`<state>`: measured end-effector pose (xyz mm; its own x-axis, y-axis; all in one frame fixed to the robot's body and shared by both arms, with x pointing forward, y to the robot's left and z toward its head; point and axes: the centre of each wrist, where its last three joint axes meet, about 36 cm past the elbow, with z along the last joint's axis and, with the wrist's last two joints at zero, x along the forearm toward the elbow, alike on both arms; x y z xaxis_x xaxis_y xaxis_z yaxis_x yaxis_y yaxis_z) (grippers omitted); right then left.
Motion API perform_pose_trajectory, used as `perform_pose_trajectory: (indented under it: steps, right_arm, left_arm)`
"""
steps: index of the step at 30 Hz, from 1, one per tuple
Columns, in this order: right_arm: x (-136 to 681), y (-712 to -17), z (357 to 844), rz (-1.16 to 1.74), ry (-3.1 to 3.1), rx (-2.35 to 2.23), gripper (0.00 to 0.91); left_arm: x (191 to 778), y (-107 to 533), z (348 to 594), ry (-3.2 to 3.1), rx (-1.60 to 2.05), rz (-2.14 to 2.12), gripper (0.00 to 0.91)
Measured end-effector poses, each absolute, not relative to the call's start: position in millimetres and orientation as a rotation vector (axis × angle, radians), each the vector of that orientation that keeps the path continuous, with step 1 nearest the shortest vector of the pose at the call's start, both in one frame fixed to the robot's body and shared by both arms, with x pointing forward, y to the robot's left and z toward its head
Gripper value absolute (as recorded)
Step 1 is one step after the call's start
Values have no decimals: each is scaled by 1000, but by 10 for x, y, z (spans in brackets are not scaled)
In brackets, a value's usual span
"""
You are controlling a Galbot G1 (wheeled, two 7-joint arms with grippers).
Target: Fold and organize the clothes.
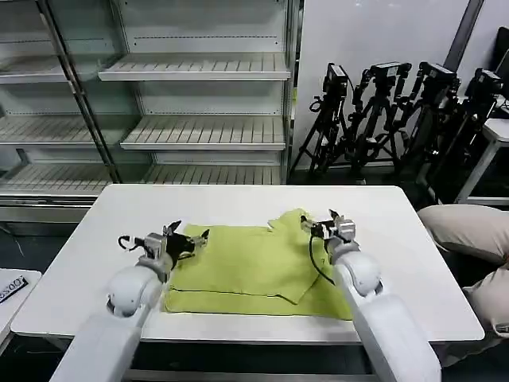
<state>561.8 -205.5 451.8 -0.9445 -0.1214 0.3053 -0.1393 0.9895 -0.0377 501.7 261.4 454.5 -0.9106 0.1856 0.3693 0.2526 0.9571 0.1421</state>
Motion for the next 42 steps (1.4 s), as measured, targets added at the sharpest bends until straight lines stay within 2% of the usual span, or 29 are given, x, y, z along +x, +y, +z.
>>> perform_pose_trajectory:
  steps: [12, 21, 22, 23, 24, 26, 42]
  right_arm:
    - [6149, -1882, 4390, 60, -2729, 170, 907]
    - [6286, -1803, 4332, 62, -2694, 175, 907]
    - [6296, -1787, 4327, 61, -2691, 176, 907]
    - [6304, -1778, 4323, 59, -2689, 177, 766]
    - [6310, -1775, 4318, 57, -2686, 177, 0]
    - [6321, -1772, 4312, 55, -2681, 179, 0]
    - [6341, -1781, 4261, 28, -2661, 226, 0]
  left_arm:
    - [5534, 2847, 4378, -2668, -270, -229, 907]
    - [5717, 2969, 4367, -2650, -232, -201, 907]
    - [5721, 2978, 4362, -2648, -229, -200, 846]
    - [5721, 2982, 4358, -2646, -229, -200, 161]
    - [5722, 2981, 4354, -2644, -228, -199, 30]
    - [5723, 2980, 4347, -2642, -229, -194, 10]
    - [5677, 2926, 4229, -2618, -260, -166, 20]
